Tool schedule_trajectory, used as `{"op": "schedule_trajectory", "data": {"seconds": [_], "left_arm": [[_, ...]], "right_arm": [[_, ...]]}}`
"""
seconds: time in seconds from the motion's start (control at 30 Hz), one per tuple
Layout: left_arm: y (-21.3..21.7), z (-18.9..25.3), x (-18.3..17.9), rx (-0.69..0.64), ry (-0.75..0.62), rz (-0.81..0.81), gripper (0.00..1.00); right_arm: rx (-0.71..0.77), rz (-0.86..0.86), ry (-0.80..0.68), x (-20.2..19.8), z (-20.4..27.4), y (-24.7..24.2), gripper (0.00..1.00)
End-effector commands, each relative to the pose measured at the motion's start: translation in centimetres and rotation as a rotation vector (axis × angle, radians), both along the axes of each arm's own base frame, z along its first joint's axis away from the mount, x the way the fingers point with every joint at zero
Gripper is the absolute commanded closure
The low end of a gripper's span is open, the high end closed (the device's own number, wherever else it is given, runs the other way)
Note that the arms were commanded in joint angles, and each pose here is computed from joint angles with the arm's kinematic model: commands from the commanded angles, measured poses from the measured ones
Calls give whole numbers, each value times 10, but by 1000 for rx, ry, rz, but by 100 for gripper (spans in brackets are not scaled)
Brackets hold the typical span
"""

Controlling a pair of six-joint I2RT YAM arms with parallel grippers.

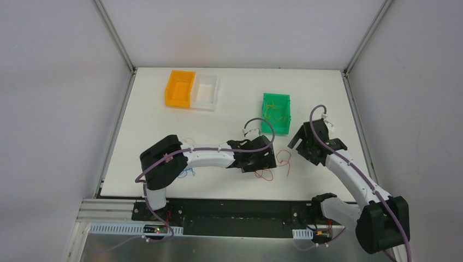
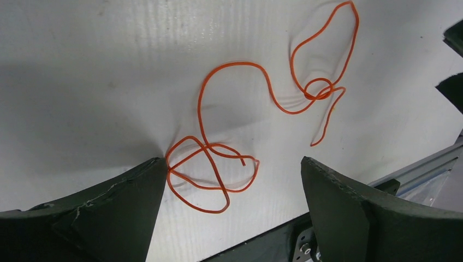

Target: Untangle the cables

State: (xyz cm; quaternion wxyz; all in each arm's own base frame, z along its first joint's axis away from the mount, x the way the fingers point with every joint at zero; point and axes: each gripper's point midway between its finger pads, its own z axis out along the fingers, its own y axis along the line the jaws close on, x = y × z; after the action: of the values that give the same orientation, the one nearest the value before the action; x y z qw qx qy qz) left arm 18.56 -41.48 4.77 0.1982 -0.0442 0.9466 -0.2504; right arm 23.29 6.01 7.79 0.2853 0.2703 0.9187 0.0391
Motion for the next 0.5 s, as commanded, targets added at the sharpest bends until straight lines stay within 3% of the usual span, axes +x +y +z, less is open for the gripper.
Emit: {"op": "schedule_trajectory", "data": {"seconds": [0.0, 0.13, 0.23, 0.37, 0.47], "left_arm": [[-18, 8, 6, -35, -23, 38, 3], [-25, 7, 6, -39, -27, 30, 4], [-27, 7, 9, -36, -40, 25, 5], [-31, 4, 13, -29, -49, 22, 7], [-36, 0, 16, -26, -48, 24, 9]], "right_arm": [[133, 21, -8, 19, 0, 19, 16], [231, 57, 73, 18, -21, 36, 25], [258, 85, 113, 13, -29, 43, 39], [291, 113, 153, -1, -34, 48, 66], [331, 126, 183, -14, -38, 54, 77]]}}
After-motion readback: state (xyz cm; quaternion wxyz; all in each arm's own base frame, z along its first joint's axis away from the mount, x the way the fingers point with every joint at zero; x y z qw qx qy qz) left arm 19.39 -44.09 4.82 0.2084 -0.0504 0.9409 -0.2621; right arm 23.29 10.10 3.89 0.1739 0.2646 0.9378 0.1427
